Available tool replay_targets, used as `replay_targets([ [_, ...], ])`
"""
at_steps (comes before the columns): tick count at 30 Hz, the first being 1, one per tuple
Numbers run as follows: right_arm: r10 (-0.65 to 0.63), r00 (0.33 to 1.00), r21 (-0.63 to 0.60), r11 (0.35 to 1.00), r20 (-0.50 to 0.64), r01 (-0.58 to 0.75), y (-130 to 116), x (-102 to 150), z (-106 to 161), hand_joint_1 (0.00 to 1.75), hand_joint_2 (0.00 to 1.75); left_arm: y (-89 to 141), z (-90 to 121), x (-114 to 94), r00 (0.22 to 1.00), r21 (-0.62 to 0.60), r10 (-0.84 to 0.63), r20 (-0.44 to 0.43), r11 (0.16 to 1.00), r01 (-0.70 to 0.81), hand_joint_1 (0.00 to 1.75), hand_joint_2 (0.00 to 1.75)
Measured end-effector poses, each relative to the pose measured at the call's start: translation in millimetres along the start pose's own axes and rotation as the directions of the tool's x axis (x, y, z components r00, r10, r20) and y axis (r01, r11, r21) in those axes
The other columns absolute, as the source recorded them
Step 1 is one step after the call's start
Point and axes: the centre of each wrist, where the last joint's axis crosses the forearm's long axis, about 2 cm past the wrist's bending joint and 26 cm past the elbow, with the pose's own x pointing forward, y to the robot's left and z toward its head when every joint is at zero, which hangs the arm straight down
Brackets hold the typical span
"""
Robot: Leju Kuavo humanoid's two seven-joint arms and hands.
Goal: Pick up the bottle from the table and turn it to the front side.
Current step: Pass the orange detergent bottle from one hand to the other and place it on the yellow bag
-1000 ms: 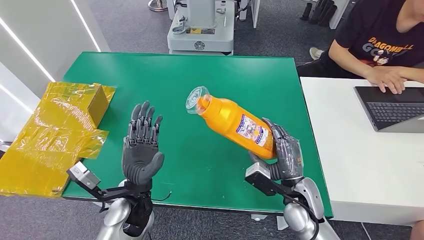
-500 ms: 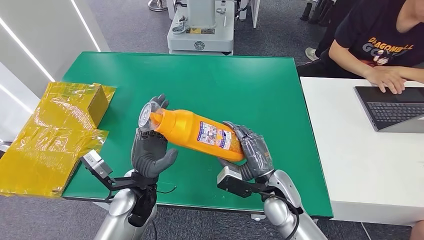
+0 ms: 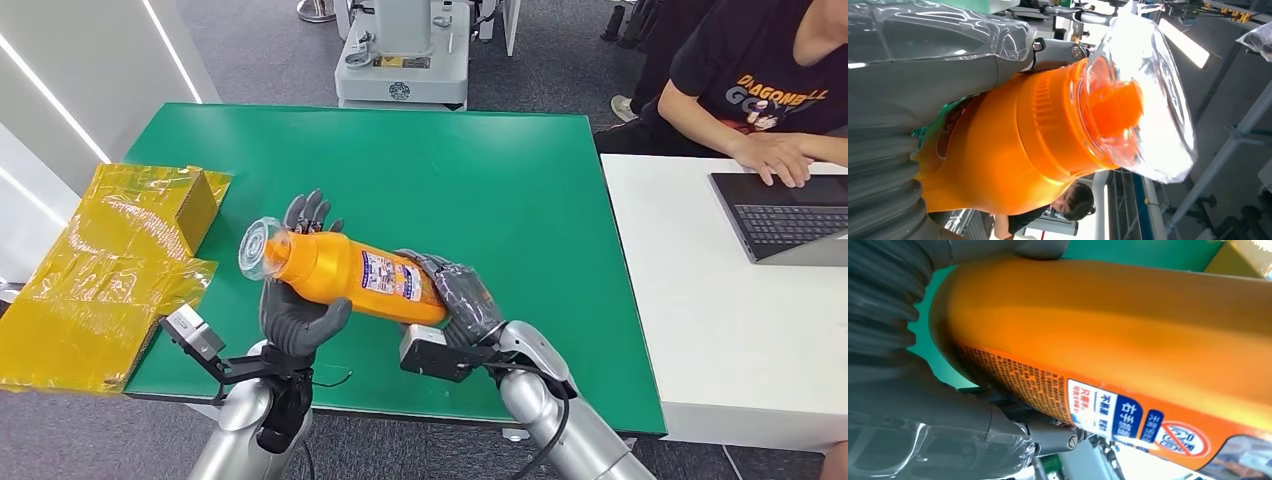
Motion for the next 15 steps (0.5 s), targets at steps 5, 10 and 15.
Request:
replay_targets([
  [5,-0.006,1.000,0.047,0.999,-0.010,0.006,0.2,-3.6,-6.0,1.75,1.75,3.3,2.1,-2.4,1.000,0.010,0.000,-0.007,1.000,0.000,0.00,1.75],
  [10,-0.013,1.000,0.107,0.994,-0.017,0.015,0.6,-6.2,-10.8,1.75,1.75,6.7,4.0,-4.3,0.999,0.021,-0.029,-0.020,0.999,0.029,0.00,1.75],
  [15,-0.014,1.000,0.147,0.989,-0.017,0.017,2.8,-7.3,-13.5,1.75,1.75,8.9,5.7,-6.2,0.998,0.035,-0.056,-0.035,0.998,0.058,0.00,1.75],
])
